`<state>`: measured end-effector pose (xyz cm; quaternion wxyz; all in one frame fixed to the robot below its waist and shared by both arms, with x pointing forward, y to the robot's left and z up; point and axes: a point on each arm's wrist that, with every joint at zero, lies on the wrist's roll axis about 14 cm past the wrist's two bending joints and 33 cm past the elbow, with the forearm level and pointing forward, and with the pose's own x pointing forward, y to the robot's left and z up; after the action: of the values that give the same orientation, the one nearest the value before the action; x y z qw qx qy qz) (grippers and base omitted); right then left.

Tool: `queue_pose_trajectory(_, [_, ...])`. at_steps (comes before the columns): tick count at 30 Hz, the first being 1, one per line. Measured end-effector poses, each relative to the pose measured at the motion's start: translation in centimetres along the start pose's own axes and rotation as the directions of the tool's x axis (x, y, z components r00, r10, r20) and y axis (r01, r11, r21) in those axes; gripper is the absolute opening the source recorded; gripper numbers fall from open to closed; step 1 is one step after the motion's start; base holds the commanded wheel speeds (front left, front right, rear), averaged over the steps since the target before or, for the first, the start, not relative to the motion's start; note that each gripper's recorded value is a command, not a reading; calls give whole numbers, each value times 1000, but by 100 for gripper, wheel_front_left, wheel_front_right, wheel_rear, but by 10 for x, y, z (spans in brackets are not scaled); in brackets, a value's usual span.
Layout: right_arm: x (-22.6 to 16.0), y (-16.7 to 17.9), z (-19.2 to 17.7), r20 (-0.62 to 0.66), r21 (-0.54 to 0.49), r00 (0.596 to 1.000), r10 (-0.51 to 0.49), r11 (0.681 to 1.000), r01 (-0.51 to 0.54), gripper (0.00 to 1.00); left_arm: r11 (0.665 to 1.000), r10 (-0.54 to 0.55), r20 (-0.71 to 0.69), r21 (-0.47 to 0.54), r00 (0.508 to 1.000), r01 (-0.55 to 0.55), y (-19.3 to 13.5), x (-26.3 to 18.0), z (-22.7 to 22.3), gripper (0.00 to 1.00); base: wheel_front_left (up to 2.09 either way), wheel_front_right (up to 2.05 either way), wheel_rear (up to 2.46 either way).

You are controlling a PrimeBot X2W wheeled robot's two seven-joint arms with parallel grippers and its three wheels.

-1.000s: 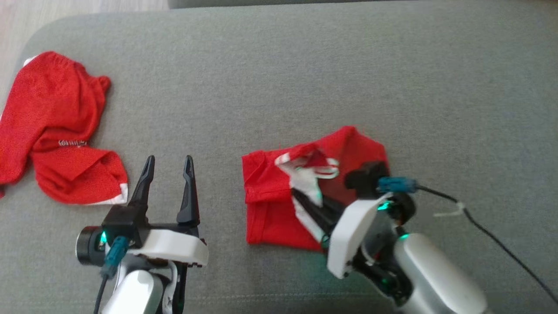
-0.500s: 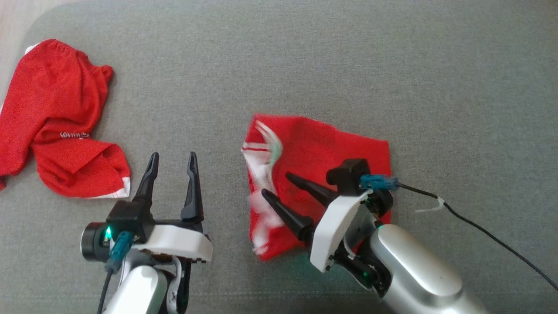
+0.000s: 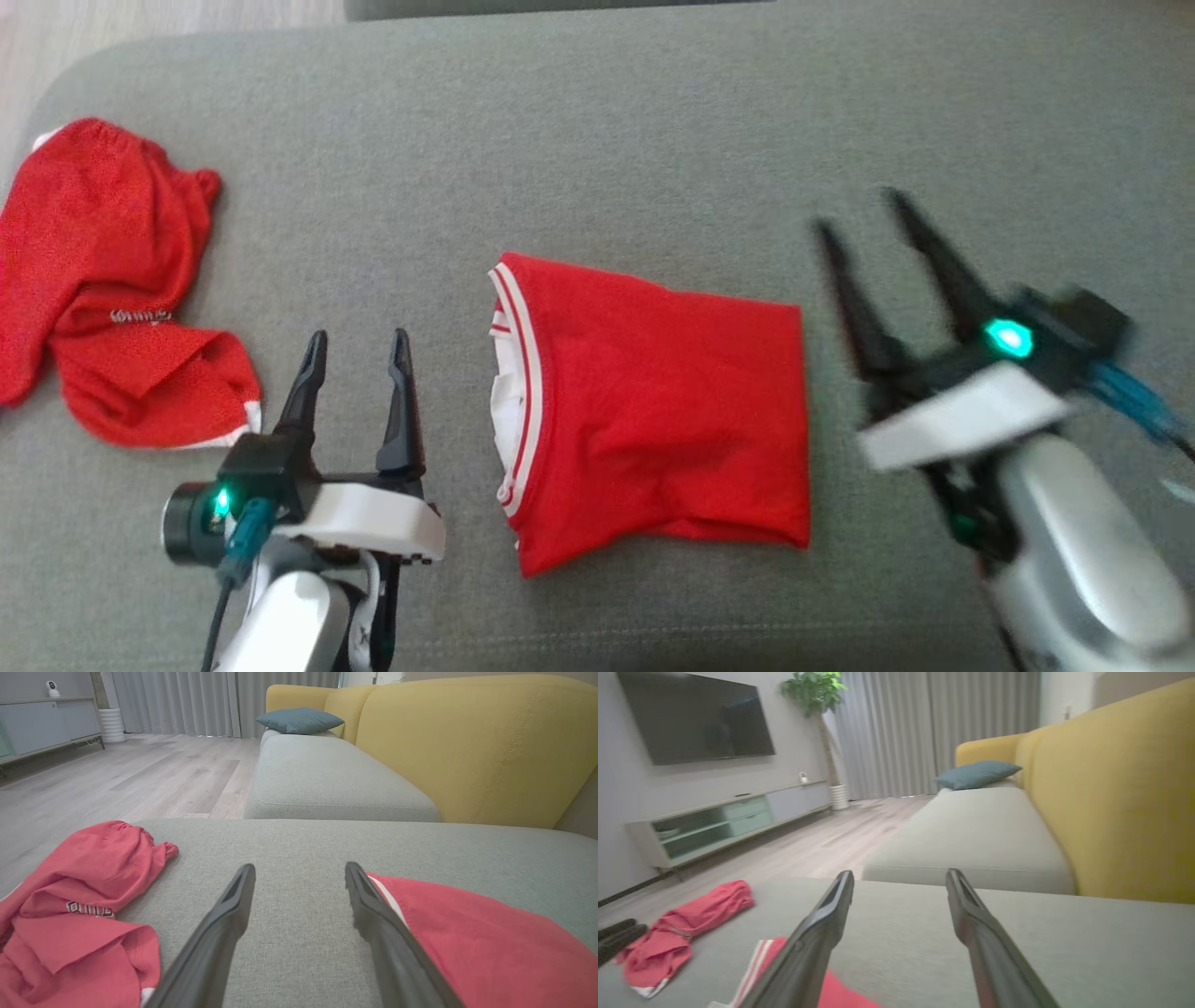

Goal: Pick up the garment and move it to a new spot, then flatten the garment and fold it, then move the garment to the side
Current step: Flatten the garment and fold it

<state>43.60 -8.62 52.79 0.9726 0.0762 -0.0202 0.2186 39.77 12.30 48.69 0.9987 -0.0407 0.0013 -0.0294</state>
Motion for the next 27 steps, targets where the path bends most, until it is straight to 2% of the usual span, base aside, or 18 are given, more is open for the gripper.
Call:
queue_pose_trajectory(3, [-32,-34,-2,-8,-33,991,-132,991,131,100,1000,-1,10,8,1000,1,0,-1,4,100,0,0,0])
queue_pose_trajectory(4, [-32,-34,-2,-8,-33,991,-132,991,131,100,1000,-1,10,8,1000,1,0,-1,4,100,0,0,0])
queue_pose_trajectory(7, [-62,-57,-1,-23,-53,972,-233,971,232,100,1000,0,28,18,1000,0,2,-2,10,100,0,0,0])
queue_pose_trajectory(10, [-81,-64,3,-25,-56,957,-288,957,286,100,1000,-3,34,30,999,2,4,-7,12,100,0,0,0])
queue_pose_trajectory(19, [-112,-52,12,-34,-37,945,-327,945,325,100,998,-27,82,61,996,22,1,-21,29,100,0,0,0])
queue_pose_trajectory(27, [-129,-43,7,-69,-7,939,-337,941,338,100,996,-30,54,85,998,25,2,-40,26,100,0,0,0])
